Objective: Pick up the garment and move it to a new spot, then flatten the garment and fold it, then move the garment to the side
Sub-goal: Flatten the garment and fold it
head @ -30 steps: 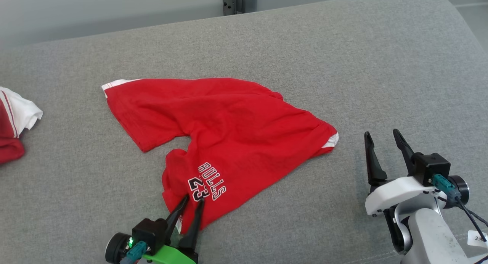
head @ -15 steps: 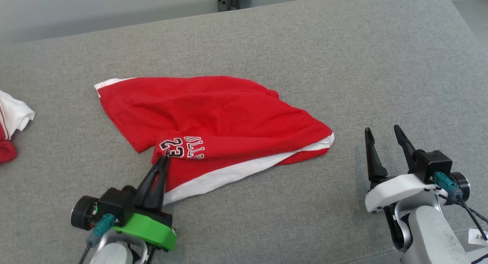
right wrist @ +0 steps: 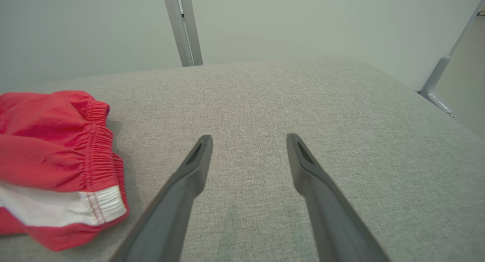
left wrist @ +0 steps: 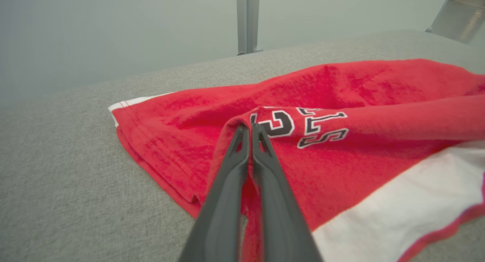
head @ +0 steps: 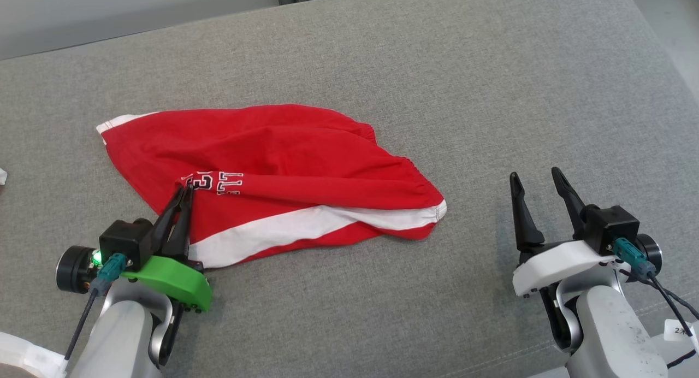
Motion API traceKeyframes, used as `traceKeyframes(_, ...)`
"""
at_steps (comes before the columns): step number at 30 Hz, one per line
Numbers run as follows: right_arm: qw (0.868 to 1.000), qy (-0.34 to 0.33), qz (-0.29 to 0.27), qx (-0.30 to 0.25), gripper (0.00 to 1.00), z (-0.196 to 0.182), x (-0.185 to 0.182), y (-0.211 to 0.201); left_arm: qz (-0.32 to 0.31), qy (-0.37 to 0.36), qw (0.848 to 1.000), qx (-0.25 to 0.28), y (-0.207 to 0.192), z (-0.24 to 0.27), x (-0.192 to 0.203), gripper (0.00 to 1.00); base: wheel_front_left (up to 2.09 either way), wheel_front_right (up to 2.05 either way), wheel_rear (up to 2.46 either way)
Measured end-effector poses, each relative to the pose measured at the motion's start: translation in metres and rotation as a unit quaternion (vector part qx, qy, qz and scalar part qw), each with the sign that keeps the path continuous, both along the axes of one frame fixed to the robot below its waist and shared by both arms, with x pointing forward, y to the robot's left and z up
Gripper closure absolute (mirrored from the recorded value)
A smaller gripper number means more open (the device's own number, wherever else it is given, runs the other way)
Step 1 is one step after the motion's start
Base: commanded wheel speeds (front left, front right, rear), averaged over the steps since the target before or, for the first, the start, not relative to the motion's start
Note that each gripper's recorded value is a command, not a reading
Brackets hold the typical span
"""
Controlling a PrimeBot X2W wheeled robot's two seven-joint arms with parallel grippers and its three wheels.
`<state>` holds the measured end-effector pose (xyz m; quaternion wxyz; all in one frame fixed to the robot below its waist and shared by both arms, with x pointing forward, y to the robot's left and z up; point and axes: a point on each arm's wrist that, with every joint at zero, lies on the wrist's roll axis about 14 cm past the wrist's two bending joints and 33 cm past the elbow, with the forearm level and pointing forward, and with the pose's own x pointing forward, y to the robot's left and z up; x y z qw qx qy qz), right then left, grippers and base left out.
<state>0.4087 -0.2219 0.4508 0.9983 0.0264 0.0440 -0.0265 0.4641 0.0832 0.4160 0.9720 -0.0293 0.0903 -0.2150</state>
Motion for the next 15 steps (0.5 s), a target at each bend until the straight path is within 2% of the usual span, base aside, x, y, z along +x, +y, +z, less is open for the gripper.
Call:
traceKeyframes(6, 1.000, -0.025, 0.015, 0.001, 0.00, 0.016, 0.003, 0.010, 0.020, -0.024, 0.999, -0.017, 0.005, 0.019, 0.003, 0.00, 0.00, 0.00, 0.00)
traceKeyframes(15, 0.996, -0.075, 0.052, 0.005, 0.00, 0.048, 0.006, 0.036, 0.079, -0.065, 0.994, -0.049, 0.033, 0.052, -0.024, 0.00, 0.00, 0.00, 0.00)
